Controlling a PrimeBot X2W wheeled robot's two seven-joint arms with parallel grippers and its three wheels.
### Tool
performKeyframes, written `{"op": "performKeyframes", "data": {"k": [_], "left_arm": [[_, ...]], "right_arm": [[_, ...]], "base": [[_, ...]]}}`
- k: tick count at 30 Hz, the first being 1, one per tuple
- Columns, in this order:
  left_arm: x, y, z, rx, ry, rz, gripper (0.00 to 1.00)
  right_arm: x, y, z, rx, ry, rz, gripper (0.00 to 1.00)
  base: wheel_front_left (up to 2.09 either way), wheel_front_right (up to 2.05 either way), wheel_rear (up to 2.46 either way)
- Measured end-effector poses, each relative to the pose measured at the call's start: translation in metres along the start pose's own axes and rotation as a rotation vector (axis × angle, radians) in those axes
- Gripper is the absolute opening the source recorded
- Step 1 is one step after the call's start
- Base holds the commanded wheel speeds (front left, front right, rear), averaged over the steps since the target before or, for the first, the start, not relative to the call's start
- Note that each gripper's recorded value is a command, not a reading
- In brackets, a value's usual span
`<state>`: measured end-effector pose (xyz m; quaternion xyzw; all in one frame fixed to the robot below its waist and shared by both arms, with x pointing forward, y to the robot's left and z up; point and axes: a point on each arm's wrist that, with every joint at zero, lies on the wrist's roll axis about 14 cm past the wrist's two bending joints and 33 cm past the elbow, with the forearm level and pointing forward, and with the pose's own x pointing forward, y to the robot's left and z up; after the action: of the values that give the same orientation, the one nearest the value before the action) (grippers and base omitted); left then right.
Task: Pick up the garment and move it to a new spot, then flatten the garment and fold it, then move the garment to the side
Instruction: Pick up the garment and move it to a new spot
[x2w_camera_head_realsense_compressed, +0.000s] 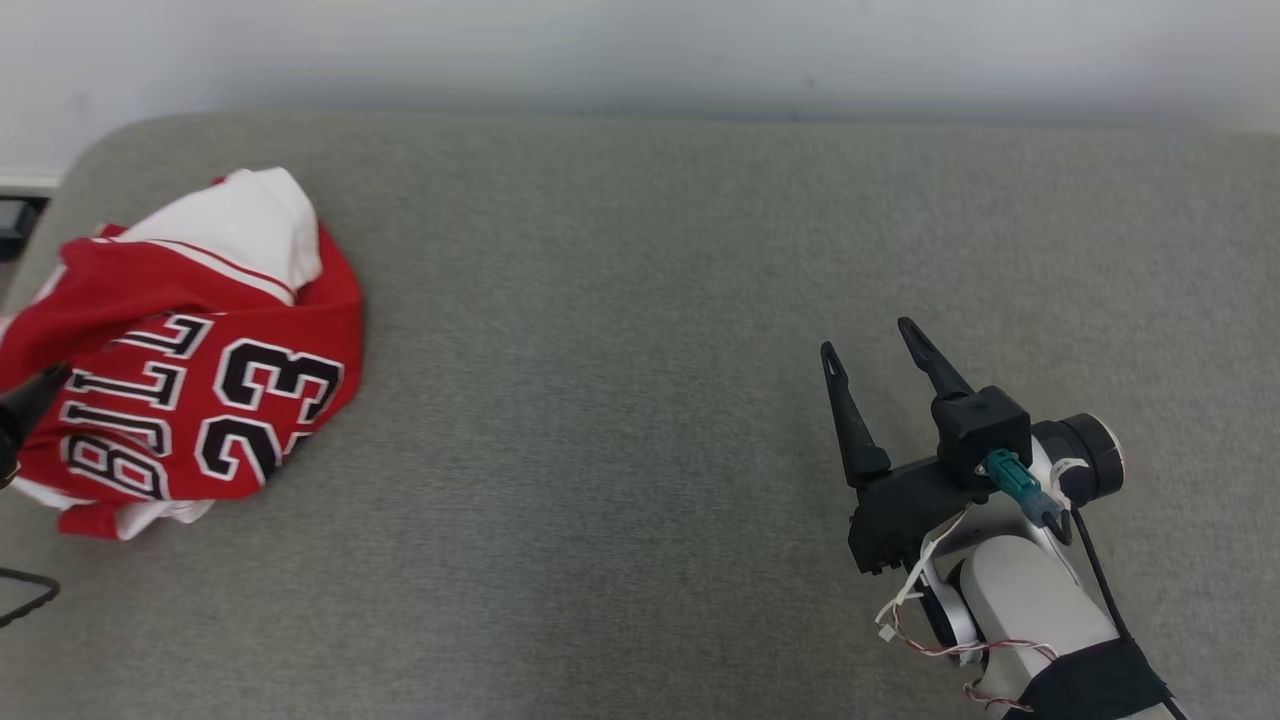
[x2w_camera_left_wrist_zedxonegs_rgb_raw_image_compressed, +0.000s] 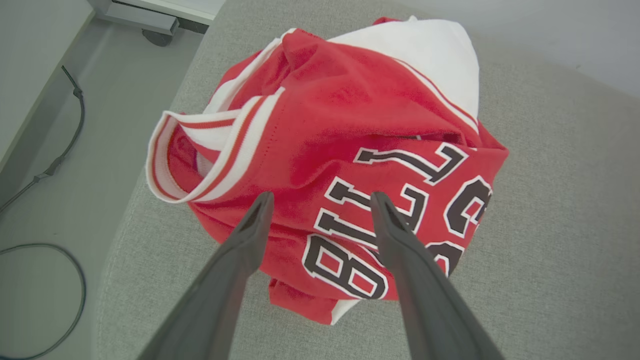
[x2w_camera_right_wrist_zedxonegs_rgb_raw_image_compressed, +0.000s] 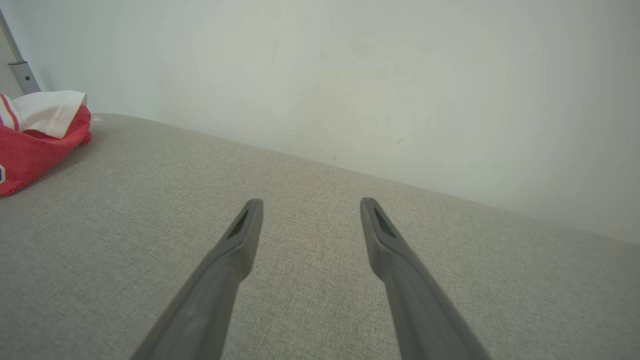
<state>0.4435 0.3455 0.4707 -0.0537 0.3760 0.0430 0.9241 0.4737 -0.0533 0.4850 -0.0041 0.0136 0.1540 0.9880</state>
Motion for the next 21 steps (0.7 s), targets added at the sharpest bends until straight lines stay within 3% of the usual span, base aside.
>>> {"op": "performKeyframes", "data": {"k": [13, 14, 15, 21], "left_arm": [[0.062, -0.021, -0.045, 0.061, 0.262, -0.023, 1.00], [0.065, -0.022, -0.047, 0.078, 0.274, -0.022, 0.78], [0.067, -0.023, -0.046, 0.089, 0.277, -0.022, 0.00], [0.067, -0.029, -0.029, 0.155, 0.243, -0.026, 0.00]], "right_arm": [[0.005, -0.031, -0.041, -0.001, 0.092, -0.070, 1.00], [0.006, -0.032, -0.043, 0.000, 0.096, -0.073, 1.00], [0.007, -0.034, -0.044, 0.000, 0.098, -0.076, 1.00], [0.010, -0.038, -0.044, -0.005, 0.099, -0.090, 1.00]], "base": [[0.00, 0.00, 0.00], [0.00, 0.00, 0.00], [0.00, 0.00, 0.00], [0.00, 0.00, 0.00]]}}
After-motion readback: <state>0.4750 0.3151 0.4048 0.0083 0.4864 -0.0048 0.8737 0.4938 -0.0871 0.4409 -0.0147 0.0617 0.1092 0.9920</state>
